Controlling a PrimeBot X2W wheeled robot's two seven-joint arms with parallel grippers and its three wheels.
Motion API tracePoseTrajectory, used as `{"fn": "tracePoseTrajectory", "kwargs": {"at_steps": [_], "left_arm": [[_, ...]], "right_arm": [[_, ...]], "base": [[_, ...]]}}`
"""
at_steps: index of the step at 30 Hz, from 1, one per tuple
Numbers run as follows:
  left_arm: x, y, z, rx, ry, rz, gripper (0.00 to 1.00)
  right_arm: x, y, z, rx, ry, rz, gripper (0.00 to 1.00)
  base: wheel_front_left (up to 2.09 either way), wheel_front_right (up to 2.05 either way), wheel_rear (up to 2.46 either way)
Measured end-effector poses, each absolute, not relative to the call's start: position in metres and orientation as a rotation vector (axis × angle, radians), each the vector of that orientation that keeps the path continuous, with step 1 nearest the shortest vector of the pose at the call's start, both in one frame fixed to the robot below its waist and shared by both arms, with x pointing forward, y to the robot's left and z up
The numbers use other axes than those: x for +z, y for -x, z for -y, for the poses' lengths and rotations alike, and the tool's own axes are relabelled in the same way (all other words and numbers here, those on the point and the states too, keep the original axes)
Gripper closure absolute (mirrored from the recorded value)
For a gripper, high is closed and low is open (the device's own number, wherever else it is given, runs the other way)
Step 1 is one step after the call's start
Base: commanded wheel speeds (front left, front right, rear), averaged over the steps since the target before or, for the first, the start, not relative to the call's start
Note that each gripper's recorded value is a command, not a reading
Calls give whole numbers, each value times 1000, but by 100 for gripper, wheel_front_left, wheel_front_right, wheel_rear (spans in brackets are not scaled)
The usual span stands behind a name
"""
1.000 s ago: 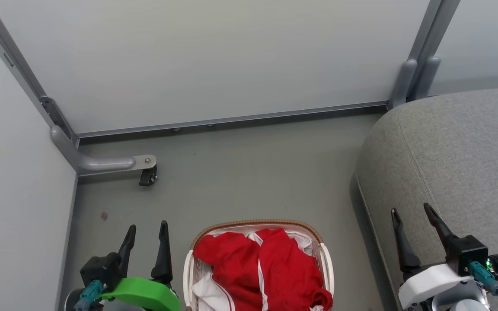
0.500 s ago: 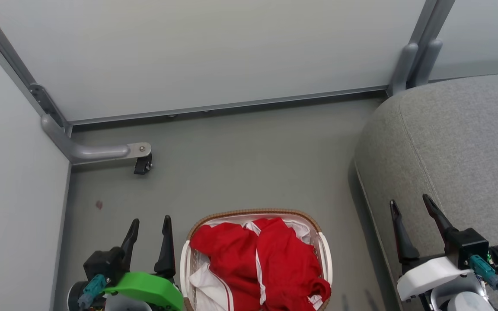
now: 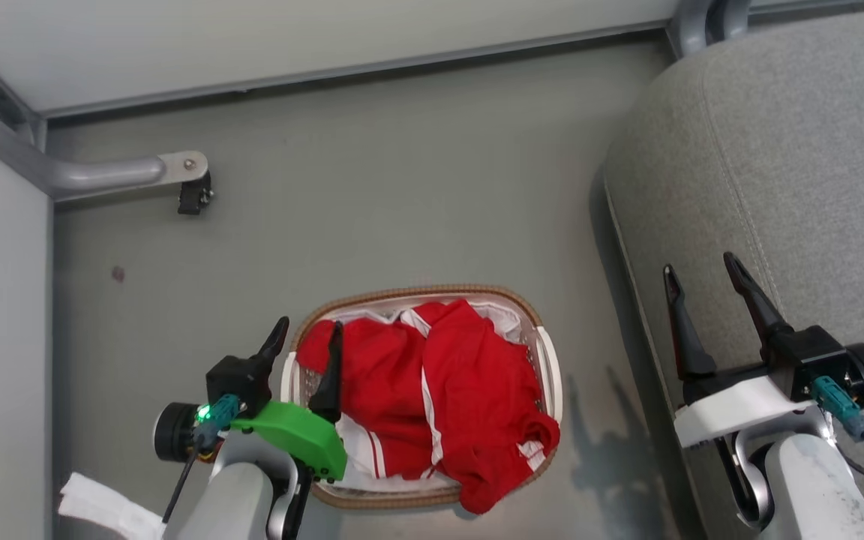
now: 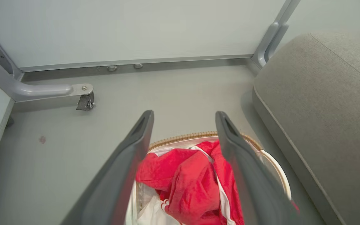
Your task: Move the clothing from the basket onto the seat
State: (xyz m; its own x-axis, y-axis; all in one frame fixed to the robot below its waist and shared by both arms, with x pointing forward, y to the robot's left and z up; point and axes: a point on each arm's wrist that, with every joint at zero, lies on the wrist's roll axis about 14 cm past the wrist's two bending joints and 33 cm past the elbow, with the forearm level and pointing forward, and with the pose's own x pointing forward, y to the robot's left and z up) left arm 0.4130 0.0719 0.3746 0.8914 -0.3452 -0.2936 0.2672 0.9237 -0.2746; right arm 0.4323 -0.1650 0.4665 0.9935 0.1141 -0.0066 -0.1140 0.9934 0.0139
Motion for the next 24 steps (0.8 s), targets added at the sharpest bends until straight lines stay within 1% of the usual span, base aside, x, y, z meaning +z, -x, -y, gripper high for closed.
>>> {"fn": "tracePoseTrajectory", "kwargs": {"at_steps": [6,12,18,24], "left_arm": [[325,-423,-49,-397,214,-488,0],[274,-420,-30,-481,156,-636,0],[229,-416,-26,-509,113,-760,0],[190,-401,-25,-530,83,-884,0]], "right_arm": [[441,-448,169,107,-11,-58,0],[416,-458,175,94,-12,-112,0],[389,-460,179,84,-16,-172,0],[368,-459,187,65,-13,-224,0]], "base": [[0,0,0],[0,0,0],[0,0,0],[0,0,0]]}}
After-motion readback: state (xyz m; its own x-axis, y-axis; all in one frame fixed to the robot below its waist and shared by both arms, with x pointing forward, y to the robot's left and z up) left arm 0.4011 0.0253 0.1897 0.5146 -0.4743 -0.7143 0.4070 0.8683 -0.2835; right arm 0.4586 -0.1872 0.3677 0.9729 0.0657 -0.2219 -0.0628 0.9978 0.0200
